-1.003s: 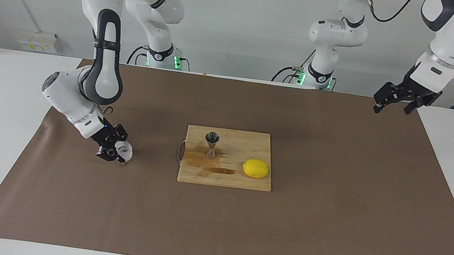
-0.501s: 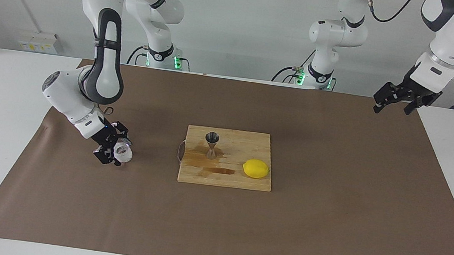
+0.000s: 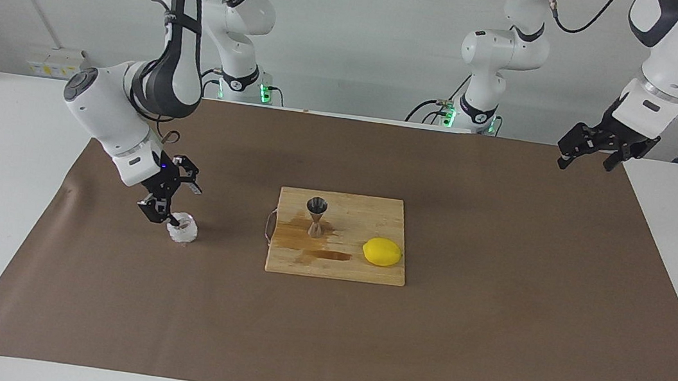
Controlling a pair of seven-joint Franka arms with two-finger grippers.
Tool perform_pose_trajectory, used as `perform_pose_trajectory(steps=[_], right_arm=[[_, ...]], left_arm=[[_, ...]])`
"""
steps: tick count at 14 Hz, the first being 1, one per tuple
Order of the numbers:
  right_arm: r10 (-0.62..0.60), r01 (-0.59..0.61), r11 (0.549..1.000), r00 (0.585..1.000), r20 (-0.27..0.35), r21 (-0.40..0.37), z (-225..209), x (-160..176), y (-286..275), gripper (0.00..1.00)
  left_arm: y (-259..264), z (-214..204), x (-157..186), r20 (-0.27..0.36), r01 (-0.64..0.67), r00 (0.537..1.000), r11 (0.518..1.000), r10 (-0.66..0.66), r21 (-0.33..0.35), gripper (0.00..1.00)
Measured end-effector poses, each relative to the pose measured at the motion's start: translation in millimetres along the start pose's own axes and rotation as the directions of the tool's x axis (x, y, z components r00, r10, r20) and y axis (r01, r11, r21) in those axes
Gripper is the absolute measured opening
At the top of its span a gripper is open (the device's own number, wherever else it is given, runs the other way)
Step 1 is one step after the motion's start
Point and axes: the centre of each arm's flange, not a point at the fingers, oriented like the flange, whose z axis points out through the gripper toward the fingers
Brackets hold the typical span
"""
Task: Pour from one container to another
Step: 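Lower the glass cup onto the table and open the right gripper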
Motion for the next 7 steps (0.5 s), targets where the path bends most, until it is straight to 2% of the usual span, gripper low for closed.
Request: perform_pose_trajectory(steps=[2,4,5,7], right_arm=[[0.116,-0.115,0.993,0.992,0.04,-0.009,-4,5,-3,1.0],[0.249,-0.248,0.969,0.966,0.069,-0.017,0,12,-7,1.0],[0.316,-0.315,0.949,0.945,0.089,-0.026,2,17,-9,1.0],[0.457,-0.455,0.889,0.874,0.165,-0.054,9,27,-18,1.0]], left_arm=[[0,0,0,0.0,0.0,1.0,1.0,0.0,0.0,1.0],[0,0,0,0.0,0.0,1.0,1.0,0.0,0.0,1.0],[0,0,0,0.0,0.0,1.0,1.0,0.0,0.0,1.0],[0,0,0,0.0,0.0,1.0,1.0,0.0,0.0,1.0]])
